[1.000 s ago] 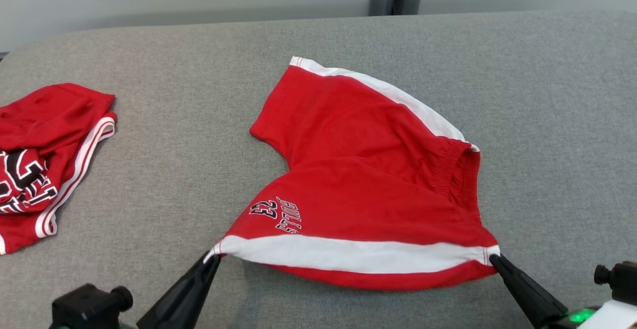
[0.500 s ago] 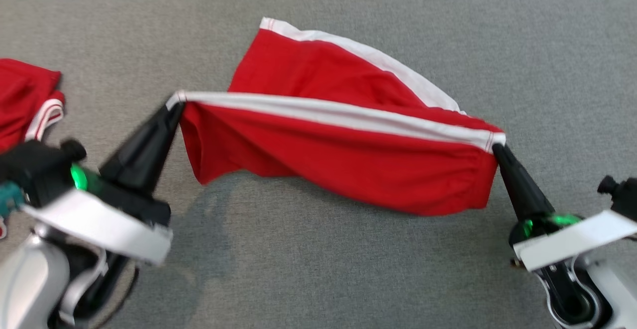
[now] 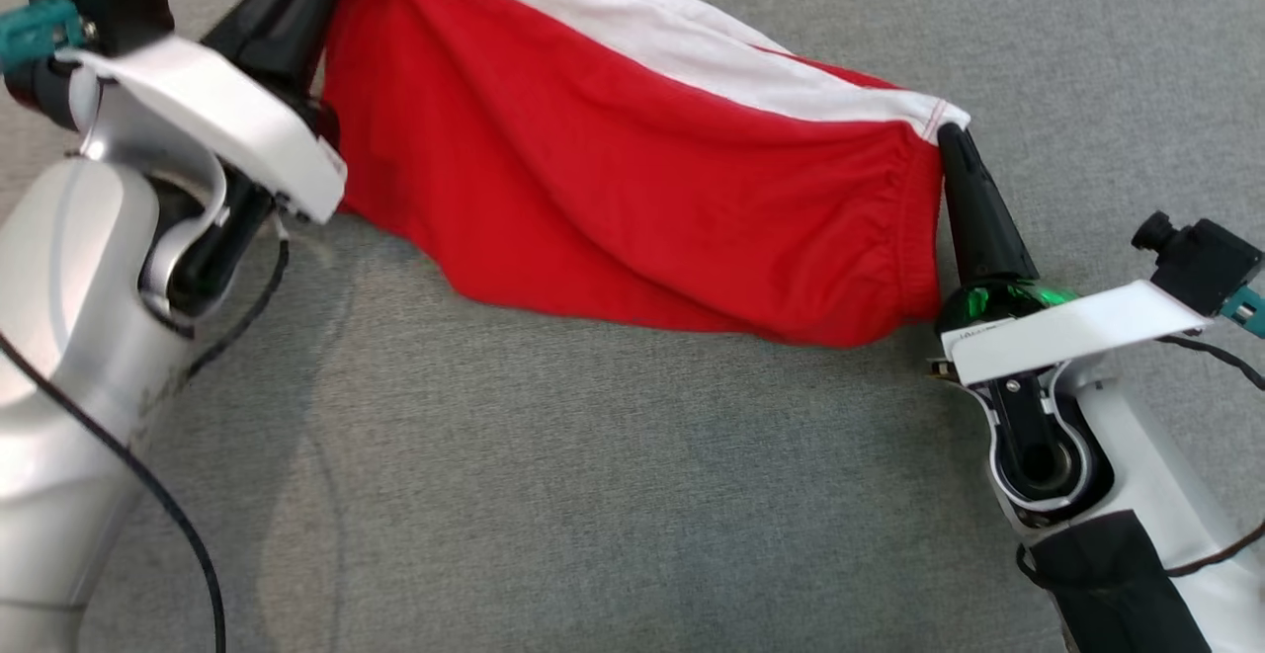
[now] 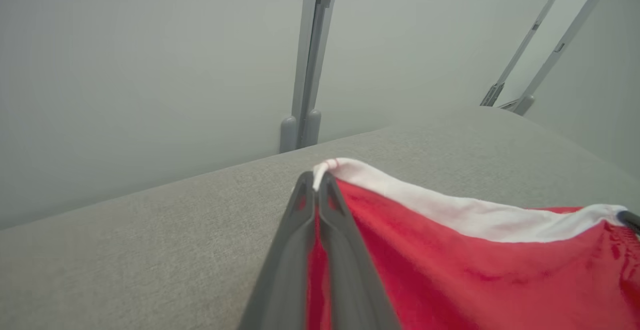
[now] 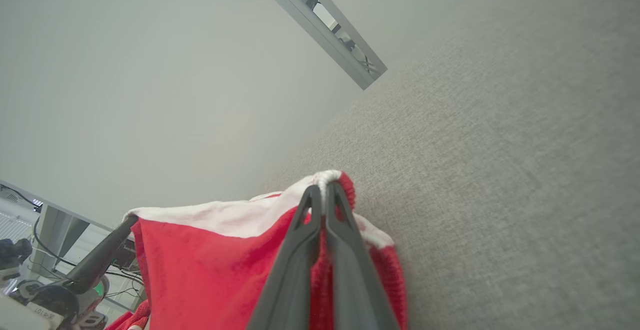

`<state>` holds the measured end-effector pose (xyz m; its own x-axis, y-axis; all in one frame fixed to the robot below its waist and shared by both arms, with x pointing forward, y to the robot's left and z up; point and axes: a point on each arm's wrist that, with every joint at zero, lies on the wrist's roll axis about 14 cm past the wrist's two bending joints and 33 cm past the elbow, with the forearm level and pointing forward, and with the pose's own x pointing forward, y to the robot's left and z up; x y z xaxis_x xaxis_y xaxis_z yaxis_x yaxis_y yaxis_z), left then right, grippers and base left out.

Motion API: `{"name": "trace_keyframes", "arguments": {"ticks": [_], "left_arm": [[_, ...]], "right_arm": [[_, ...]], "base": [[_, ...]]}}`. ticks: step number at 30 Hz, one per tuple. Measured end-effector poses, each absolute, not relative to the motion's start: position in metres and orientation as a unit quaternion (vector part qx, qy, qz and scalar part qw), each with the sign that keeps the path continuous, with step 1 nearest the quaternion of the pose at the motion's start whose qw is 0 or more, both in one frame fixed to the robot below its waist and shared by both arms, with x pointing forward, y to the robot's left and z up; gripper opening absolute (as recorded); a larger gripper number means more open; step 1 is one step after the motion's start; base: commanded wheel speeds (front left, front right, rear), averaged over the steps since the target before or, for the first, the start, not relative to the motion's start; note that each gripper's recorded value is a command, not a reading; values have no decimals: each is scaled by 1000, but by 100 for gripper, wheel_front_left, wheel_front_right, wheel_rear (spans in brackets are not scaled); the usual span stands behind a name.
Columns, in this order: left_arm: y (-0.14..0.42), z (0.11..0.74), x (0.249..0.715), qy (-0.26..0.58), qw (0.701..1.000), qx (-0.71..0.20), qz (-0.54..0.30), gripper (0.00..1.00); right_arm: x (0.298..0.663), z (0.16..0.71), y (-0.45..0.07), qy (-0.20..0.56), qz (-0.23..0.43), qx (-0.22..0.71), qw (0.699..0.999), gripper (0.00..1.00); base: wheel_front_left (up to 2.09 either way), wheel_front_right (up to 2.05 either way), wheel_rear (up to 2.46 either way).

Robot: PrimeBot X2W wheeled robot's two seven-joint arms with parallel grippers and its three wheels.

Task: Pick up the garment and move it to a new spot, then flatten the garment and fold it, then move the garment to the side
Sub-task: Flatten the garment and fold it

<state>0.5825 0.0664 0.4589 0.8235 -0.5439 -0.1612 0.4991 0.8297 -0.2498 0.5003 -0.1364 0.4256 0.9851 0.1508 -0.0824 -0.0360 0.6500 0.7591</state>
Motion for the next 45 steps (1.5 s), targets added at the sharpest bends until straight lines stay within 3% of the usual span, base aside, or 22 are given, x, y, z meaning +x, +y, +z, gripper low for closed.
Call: {"name": "trace_keyframes", "arguments": {"ticks": [11, 12, 13, 14, 15, 16, 17, 28, 33, 39, 45], "left_arm": [[36, 384, 613, 192, 939, -96, -267, 0], [32, 380, 612, 196, 938, -100, -269, 16], [29, 378, 611, 198, 936, -107, -270, 40], [28, 377, 611, 201, 935, -111, -269, 64], [28, 375, 610, 202, 935, -113, -268, 100], [29, 375, 610, 201, 936, -116, -264, 100], [32, 374, 609, 202, 937, -117, -260, 100], [79, 395, 603, 140, 966, -115, -185, 100], [106, 426, 591, 87, 979, -107, -147, 100], [137, 458, 549, 30, 990, -99, -96, 100], [157, 478, 502, 1, 994, -89, -60, 100]], "right_arm": [[505, 416, -138, 70, 39, 409, 909, 0], [505, 416, -137, 70, 40, 409, 909, 0], [505, 416, -138, 70, 39, 408, 909, 0], [505, 415, -137, 71, 41, 406, 910, 22], [504, 416, -136, 72, 43, 403, 911, 47], [504, 416, -137, 72, 43, 402, 912, 87], [502, 417, -138, 72, 44, 400, 913, 100], [471, 425, -172, 59, 33, 316, 946, 100], [473, 460, -186, 0, 40, 241, 970, 100], [468, 493, -189, -50, 45, 152, 986, 100], [455, 500, -193, -50, 39, 92, 994, 100]], "base": [[0, 0, 0], [0, 0, 0], [0, 0, 0], [0, 0, 0], [0, 0, 0], [0, 0, 0], [0, 0, 0], [0, 0, 0], [0, 0, 0], [0, 0, 0], [0, 0, 0]]}}
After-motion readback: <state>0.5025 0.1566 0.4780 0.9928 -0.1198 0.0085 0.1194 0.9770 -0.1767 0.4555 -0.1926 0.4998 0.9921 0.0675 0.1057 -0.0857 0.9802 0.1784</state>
